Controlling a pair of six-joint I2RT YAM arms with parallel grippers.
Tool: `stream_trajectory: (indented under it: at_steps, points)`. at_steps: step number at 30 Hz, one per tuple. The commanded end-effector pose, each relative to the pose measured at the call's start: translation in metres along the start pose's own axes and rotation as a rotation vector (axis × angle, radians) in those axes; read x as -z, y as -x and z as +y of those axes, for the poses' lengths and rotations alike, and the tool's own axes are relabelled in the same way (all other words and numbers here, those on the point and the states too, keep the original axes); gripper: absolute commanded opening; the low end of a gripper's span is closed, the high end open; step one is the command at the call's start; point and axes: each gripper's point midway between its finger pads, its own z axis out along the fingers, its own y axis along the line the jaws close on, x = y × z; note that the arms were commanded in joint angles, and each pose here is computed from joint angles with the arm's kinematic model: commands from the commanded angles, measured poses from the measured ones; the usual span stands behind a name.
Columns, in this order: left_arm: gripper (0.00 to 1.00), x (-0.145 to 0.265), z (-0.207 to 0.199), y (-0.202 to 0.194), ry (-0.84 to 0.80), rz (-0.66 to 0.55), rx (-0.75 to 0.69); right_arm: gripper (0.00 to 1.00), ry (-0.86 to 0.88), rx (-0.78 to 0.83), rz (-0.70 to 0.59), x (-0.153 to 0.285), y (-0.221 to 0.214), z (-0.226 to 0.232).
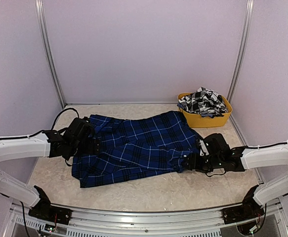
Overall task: Fold and stack the long sleeve shirts
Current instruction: Fold the sleeve of the 1/3-folded shirt.
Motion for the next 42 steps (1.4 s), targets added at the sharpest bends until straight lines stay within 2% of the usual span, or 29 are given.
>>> stream_trajectory:
  at_steps: [1,11,23,26,31,33,39,42]
  points:
    - [0.99,0.002,-0.007,0.013,-0.002,-0.035,-0.004,0.64,0.109,-0.083,-0.047,0.005,0.005,0.013]
    - [0.99,-0.001,-0.015,0.009,-0.003,-0.026,-0.025,0.65,0.142,-0.087,-0.073,0.001,0.015,0.019]
    - [0.99,-0.003,-0.022,0.009,-0.001,-0.026,-0.047,0.53,0.067,-0.067,-0.081,-0.019,0.033,0.003]
    - [0.99,-0.004,-0.024,0.009,0.003,-0.024,-0.057,0.41,0.071,-0.069,-0.096,-0.019,0.038,0.001]
    - [0.99,-0.006,-0.025,0.008,0.011,-0.018,-0.072,0.1,0.065,-0.027,-0.124,-0.013,0.053,0.004]
    - [0.99,-0.006,-0.026,0.009,0.013,-0.02,-0.072,0.0,0.046,0.006,-0.137,-0.009,0.062,0.005]
    - [0.99,-0.006,-0.027,0.008,0.014,-0.02,-0.077,0.0,-0.036,0.114,-0.155,0.001,0.09,-0.001]
    - [0.99,-0.006,-0.028,0.008,0.005,-0.021,-0.079,0.0,-0.074,0.148,-0.117,0.001,0.097,-0.014]
